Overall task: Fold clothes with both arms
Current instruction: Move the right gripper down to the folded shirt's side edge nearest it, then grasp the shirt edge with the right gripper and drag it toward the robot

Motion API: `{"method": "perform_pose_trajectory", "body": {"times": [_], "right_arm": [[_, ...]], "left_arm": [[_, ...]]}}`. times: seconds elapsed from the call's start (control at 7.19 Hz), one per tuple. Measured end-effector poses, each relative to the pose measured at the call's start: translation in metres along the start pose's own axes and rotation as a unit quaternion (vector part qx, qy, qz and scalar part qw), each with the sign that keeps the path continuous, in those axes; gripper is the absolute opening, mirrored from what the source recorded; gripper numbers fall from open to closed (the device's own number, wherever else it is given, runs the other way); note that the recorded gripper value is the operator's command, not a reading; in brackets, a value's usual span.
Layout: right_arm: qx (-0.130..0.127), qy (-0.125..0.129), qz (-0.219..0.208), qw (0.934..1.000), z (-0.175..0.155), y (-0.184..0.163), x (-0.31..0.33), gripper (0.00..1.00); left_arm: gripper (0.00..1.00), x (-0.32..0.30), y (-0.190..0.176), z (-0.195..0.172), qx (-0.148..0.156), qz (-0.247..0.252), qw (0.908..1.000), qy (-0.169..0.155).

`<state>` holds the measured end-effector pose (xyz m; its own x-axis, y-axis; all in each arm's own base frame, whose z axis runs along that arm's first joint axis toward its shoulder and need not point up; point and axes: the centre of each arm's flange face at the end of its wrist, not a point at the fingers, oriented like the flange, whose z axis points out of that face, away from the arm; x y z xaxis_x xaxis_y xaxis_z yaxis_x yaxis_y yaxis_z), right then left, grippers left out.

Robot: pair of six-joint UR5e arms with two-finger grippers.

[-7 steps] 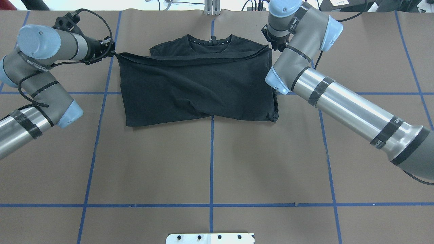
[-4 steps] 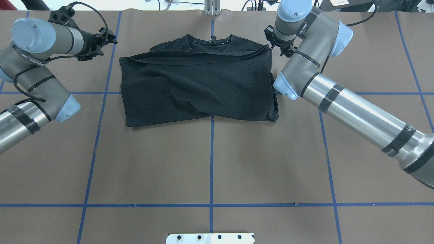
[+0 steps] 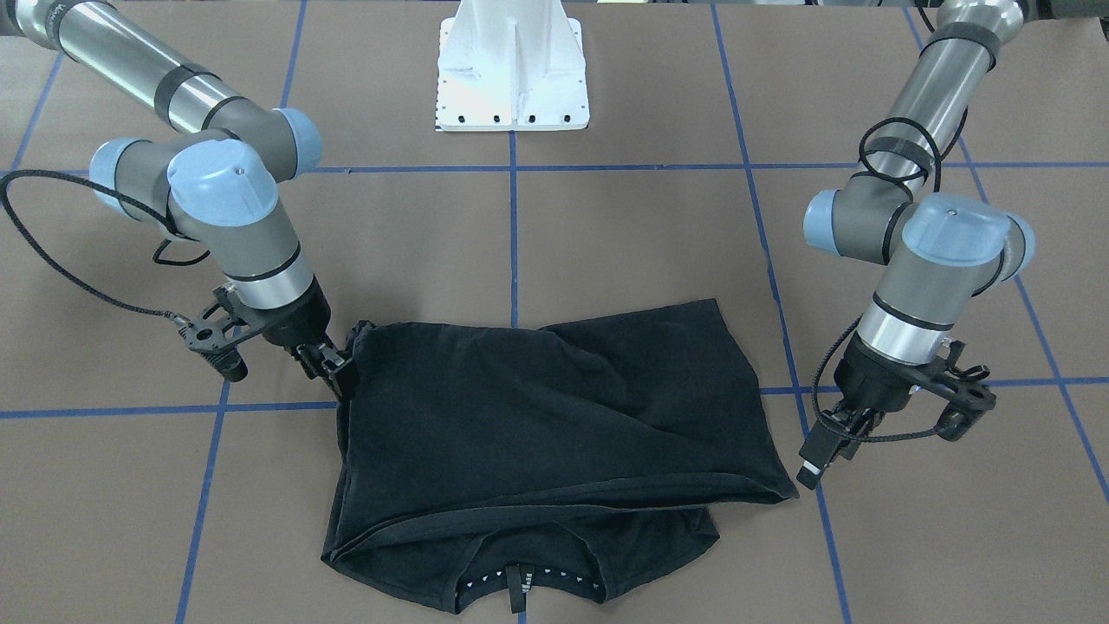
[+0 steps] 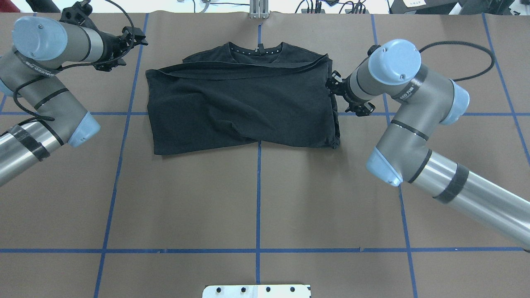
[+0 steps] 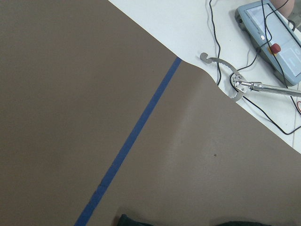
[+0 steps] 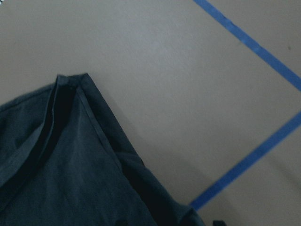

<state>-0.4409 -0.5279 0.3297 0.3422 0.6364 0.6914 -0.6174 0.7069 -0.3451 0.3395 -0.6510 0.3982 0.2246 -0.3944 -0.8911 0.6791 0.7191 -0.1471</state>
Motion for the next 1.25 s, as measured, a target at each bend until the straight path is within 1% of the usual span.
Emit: {"method": "perform_pose_trajectory", "body": {"times": [0.14, 0.28, 0.56, 0.7, 0.83, 0.97, 1.11, 1.25], "right_arm": [[0.004, -0.006, 0.000, 1.0000, -0.002, 0.032, 0.018, 0.66], [0.011, -0.009, -0.005, 0.9999, 0.000, 0.054, 0.029, 0.63], [0.016, -0.004, -0.011, 0.9998, 0.009, 0.069, 0.040, 0.60], [0.015, 0.000, -0.013, 0.9998, 0.013, 0.072, 0.043, 0.50], [0.014, 0.002, -0.014, 0.9998, 0.015, 0.075, 0.045, 0.38], [0.014, 0.004, -0.014, 0.9998, 0.017, 0.077, 0.047, 0.13], [0.013, 0.006, -0.015, 0.9998, 0.019, 0.078, 0.048, 0.00], [0.013, 0.008, -0.015, 0.9998, 0.021, 0.079, 0.051, 0.00]], "left_arm": [[1.00, 0.003, 0.001, -0.005, 0.000, 0.001, 1.0000, 0.005], [1.00, 0.005, 0.002, -0.009, 0.000, 0.002, 1.0000, 0.009], [1.00, 0.008, 0.004, -0.013, -0.001, 0.003, 0.9999, 0.012], [1.00, 0.008, 0.005, -0.013, -0.001, 0.003, 0.9999, 0.012], [1.00, 0.008, 0.005, -0.013, -0.001, 0.004, 0.9999, 0.011], [1.00, 0.007, 0.005, -0.013, -0.002, 0.004, 0.9999, 0.011], [1.00, 0.006, 0.005, -0.013, -0.001, 0.003, 0.9999, 0.010], [1.00, 0.006, 0.005, -0.013, -0.002, 0.004, 0.9999, 0.010]]}}
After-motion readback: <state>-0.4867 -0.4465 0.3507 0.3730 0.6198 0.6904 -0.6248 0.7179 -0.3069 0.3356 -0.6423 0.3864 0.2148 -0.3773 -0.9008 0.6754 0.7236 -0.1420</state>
